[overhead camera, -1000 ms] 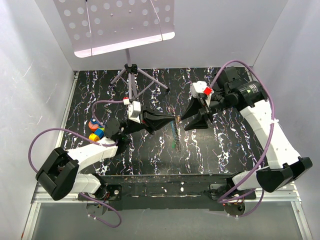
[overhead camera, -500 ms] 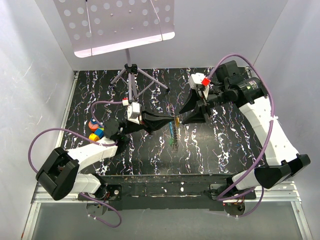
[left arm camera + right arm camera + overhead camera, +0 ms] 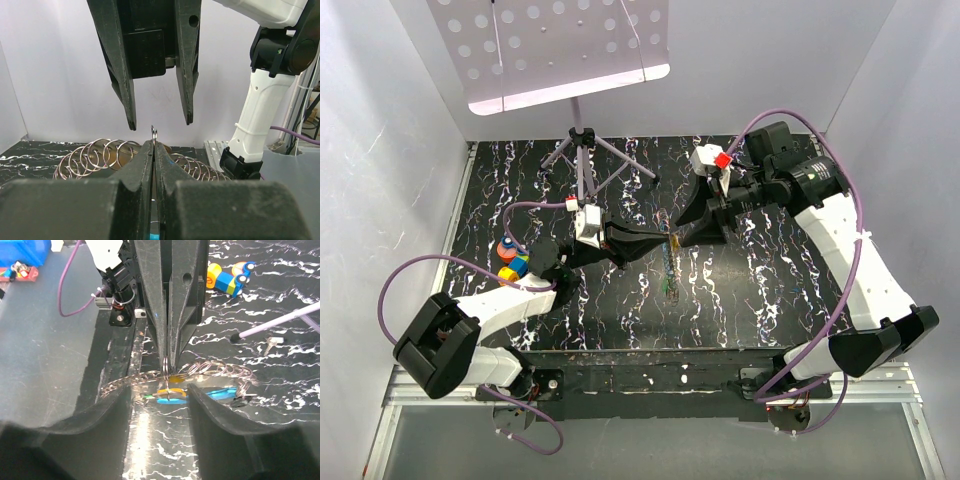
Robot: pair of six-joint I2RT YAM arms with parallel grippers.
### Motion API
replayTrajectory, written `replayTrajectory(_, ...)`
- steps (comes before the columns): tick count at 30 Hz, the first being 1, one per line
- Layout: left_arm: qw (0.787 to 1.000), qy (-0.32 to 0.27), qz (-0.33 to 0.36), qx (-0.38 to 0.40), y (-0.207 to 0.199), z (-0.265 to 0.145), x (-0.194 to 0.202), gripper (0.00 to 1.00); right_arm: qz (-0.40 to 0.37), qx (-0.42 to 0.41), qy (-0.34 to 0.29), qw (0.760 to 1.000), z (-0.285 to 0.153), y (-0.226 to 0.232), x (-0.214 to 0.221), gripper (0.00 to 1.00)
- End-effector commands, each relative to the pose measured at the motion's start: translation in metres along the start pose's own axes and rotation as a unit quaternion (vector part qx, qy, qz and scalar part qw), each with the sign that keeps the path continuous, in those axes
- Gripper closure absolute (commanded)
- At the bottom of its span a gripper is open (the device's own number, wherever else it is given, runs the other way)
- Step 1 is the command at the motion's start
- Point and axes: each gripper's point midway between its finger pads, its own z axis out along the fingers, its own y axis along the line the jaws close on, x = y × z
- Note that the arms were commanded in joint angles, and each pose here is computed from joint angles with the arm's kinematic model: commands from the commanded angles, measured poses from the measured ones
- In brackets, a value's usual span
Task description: Put the keys on the keyring
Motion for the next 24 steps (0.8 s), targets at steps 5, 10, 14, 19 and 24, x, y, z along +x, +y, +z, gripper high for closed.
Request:
replayTrajectory(5, 0.999, -0.03, 0.019, 0.008, -0.0048, 0.0011, -0.0178, 1.0, -0.003, 0.007, 0.004, 1.0, 0.0038, -0.0046, -0.0001, 0.96)
replayTrajectory(10, 0.999, -0.032, 0.019, 0.01, -0.0059, 0.0015, -0.0197, 1.0, 0.001, 0.008, 0.006, 1.0, 0.0048, -0.0057, 0.0005, 0.99)
replayTrajectory(14, 0.999, -0.032, 0.019, 0.007, -0.0048, 0.001, -0.0192, 1.0, 0.003, 0.002, 0.003, 1.0, 0.0052, -0.0025, -0.0005, 0.99)
replayTrajectory(19, 0.999, -0.032, 0.025, 0.007, -0.0054, 0.0008, -0.0204, 1.0, 0.008, 0.001, 0.004, 1.0, 0.0052, 0.0004, 0.0017, 0.73)
replayTrajectory(24, 0.999, -0.031, 0.029, 0.008, -0.0063, 0.0004, -0.0211, 1.0, 0.013, 0.006, 0.005, 1.0, 0.005, -0.0014, 0.0024, 0.68)
